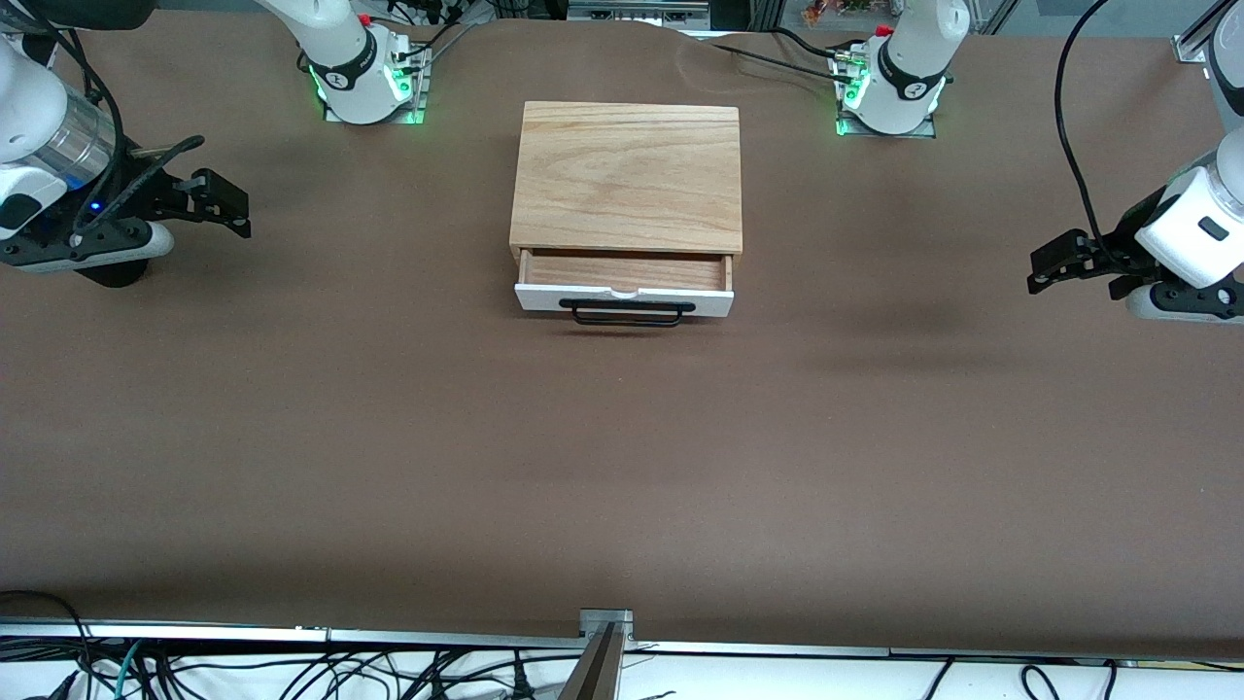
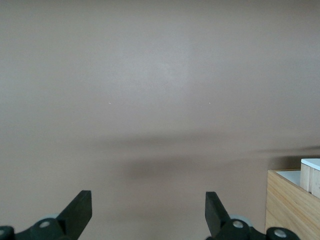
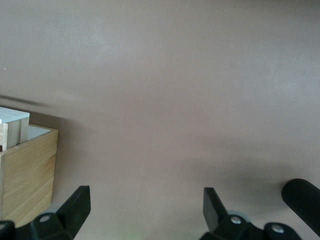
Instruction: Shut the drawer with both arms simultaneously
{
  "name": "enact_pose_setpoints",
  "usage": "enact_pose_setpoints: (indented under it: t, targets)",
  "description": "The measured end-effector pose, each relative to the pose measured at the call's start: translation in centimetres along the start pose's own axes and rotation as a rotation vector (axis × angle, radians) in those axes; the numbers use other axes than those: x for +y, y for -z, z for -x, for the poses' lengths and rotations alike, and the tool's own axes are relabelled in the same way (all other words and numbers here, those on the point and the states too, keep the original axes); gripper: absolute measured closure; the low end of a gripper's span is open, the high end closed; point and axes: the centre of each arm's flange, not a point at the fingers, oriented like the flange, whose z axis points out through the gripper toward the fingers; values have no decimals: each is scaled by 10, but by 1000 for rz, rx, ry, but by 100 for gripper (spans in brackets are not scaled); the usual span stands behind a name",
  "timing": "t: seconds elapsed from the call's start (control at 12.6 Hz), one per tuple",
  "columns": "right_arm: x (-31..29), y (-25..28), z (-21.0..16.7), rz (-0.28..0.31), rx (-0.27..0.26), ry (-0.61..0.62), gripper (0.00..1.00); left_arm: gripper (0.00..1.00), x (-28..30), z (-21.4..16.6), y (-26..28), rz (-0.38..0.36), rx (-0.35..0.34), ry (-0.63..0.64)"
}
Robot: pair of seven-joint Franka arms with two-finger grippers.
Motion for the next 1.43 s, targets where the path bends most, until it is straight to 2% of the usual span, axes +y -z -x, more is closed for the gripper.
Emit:
enact_pose_setpoints:
  t: [0.79, 1.43]
  targets:
    - [9, 0, 0, -1, 0, -15, 0, 0, -5, 2, -2, 0, -21, 10]
    - [8, -12, -6, 0, -21, -15, 0, 0, -3, 3, -2, 1, -24, 6]
